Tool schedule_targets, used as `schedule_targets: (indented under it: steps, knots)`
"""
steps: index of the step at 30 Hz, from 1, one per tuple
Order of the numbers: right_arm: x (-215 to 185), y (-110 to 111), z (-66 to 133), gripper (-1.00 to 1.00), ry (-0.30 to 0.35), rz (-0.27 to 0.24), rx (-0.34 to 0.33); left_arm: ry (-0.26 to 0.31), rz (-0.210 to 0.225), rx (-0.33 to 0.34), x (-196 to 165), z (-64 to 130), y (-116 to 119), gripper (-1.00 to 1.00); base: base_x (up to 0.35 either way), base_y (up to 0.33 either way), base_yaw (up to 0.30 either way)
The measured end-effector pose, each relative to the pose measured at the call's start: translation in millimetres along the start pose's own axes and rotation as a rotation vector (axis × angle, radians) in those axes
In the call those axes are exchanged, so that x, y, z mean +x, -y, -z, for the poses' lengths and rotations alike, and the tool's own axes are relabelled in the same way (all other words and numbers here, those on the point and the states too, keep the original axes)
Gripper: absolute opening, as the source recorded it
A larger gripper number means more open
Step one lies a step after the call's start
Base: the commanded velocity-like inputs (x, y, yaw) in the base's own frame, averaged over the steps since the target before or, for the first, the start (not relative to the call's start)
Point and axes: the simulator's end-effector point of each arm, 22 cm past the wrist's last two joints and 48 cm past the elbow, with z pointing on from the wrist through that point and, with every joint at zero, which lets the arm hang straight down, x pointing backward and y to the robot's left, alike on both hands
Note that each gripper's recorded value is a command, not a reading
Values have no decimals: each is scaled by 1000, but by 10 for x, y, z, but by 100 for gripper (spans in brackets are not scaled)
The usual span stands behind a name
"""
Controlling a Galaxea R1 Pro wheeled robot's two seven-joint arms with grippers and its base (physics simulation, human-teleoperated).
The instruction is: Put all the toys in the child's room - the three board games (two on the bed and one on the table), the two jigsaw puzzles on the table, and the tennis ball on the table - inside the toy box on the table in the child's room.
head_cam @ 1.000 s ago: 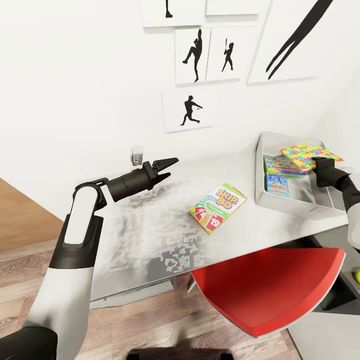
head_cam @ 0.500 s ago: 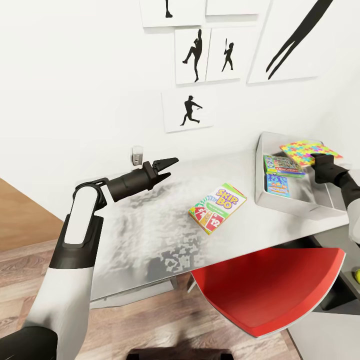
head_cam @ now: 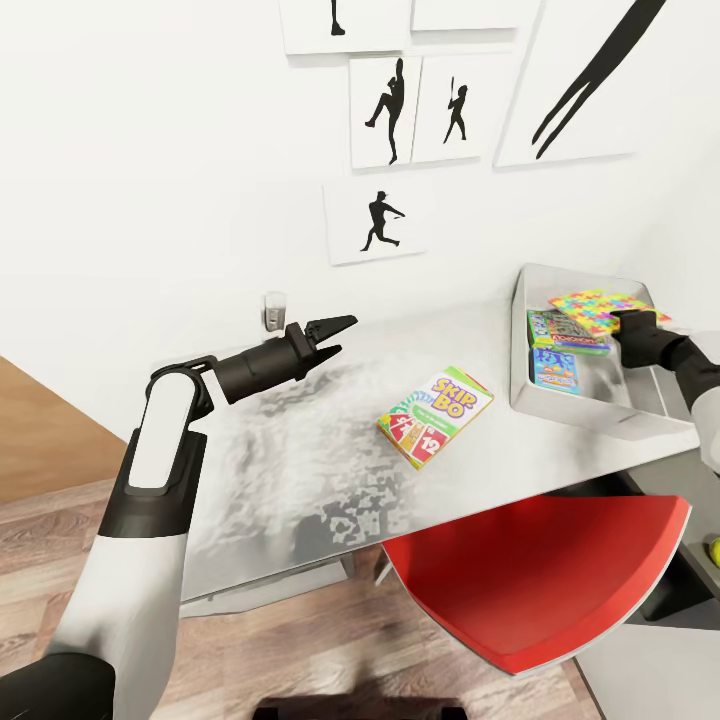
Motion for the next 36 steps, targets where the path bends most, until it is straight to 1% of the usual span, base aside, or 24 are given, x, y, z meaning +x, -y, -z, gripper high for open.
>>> schedule_targets:
  steps: [8,24,36]
  knots:
    - [-2,40,5,-100,-7,-1,23,0,-1,-2,-1,2,-5,100,0,0,0]
    - [-18,67,17,-100,-18,2,31,0,-1,-2,0,1,-8,100,0,0,0]
    - [12,121,-38,-100,-22,1,37,-3,11,-3,16,-15,-76,100,0,0,0]
